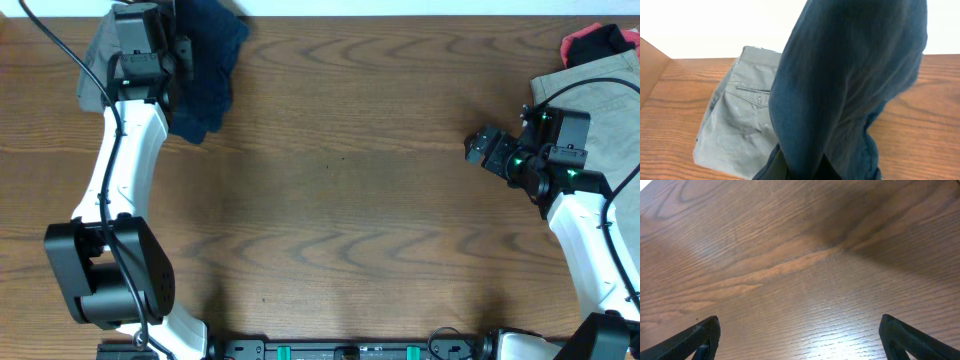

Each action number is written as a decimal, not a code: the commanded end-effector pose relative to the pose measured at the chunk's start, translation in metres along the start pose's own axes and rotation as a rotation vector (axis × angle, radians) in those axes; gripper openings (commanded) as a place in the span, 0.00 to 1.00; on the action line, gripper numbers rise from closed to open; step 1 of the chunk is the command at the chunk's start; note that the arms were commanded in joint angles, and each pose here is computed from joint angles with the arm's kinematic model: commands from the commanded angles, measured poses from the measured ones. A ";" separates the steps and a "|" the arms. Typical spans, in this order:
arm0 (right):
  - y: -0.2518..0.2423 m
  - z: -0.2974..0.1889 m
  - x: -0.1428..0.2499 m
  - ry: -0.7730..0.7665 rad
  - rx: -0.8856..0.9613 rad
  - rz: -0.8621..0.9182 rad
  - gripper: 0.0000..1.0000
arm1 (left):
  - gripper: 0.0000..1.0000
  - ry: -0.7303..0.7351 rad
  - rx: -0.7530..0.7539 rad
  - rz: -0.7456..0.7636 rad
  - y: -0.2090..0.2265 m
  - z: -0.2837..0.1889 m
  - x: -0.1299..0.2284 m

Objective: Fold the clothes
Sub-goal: 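Lift the navy shorts with the left gripper and carry them to top left, then lower the shorts onto the grey pants stack and adjust with left gripper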

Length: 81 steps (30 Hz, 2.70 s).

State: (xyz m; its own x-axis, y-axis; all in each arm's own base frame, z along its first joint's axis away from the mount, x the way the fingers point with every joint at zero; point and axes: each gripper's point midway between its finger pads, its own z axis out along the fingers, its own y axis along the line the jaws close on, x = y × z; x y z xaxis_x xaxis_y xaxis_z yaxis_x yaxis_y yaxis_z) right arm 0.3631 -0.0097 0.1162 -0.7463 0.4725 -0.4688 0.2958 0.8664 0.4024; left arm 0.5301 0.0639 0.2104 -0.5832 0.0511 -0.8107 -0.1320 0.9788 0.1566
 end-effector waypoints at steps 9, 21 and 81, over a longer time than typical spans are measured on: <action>0.003 0.000 -0.005 -0.005 -0.006 -0.004 0.99 | 0.06 -0.029 -0.116 -0.037 0.049 0.041 0.003; 0.003 0.000 -0.005 -0.005 -0.006 -0.004 0.99 | 0.06 -0.041 -0.182 -0.080 0.088 0.087 0.030; 0.003 0.000 -0.005 -0.005 -0.006 -0.003 0.99 | 0.85 0.289 0.118 -0.439 0.149 0.067 0.151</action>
State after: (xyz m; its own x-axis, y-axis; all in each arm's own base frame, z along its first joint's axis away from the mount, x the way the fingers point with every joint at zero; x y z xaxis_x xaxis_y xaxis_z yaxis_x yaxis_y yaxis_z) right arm 0.3631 -0.0097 0.1162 -0.7463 0.4725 -0.4688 0.2958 0.8664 0.4024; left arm 0.4700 0.2533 0.0925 -0.6498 -0.4301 -0.6267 -0.4478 0.8829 -0.1415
